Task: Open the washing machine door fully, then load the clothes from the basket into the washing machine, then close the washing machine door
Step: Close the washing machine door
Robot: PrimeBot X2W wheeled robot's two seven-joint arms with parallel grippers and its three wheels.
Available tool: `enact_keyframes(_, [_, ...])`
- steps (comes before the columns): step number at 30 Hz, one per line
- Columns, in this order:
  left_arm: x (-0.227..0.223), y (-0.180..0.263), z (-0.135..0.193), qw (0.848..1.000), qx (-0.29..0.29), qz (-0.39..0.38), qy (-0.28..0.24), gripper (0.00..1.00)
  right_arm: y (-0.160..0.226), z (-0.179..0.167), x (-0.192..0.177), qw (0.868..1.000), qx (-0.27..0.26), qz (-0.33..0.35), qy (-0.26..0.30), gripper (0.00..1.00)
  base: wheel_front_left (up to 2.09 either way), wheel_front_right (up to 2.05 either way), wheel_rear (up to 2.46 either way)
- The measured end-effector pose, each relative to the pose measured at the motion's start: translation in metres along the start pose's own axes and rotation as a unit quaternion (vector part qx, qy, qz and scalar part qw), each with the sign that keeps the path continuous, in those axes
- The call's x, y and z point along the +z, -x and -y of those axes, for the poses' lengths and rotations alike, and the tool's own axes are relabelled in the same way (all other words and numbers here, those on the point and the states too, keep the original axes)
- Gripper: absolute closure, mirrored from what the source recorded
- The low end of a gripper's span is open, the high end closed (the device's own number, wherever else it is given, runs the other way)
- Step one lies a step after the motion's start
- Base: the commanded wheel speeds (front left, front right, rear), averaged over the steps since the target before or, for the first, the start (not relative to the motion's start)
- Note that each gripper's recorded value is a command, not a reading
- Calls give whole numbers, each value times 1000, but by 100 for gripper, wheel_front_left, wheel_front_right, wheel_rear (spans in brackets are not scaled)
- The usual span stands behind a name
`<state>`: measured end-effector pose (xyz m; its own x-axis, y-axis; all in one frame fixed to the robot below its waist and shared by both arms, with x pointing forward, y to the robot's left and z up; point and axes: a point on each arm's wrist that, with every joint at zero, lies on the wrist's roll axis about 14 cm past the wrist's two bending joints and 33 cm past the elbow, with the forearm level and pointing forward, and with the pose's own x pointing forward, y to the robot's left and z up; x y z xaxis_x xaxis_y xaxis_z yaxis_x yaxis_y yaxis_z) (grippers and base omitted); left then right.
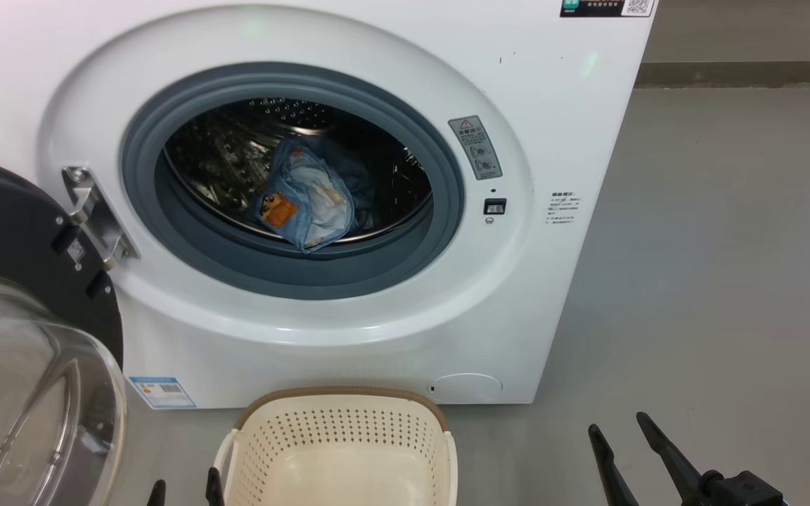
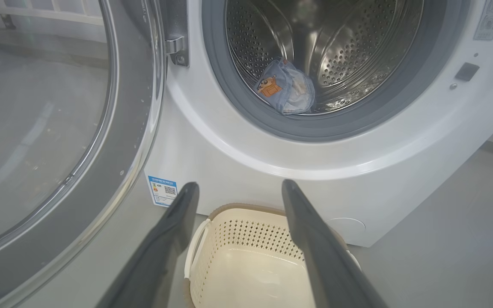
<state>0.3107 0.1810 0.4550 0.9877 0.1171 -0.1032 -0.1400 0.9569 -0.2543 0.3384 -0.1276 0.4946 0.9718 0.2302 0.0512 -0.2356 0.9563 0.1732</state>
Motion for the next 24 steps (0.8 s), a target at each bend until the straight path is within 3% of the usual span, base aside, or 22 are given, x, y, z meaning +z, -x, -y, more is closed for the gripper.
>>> enact_keyframes(12, [-3,-2,2,1000,-6,-6,-5,0,1,2,0,1000,-7,0,-4,0,-18,18,0])
enact_keyframes(24, [-5,-2,1,1000,-5,-8,-5,0,1,2,0,1000,-7,1,-5,0,-148,148,0])
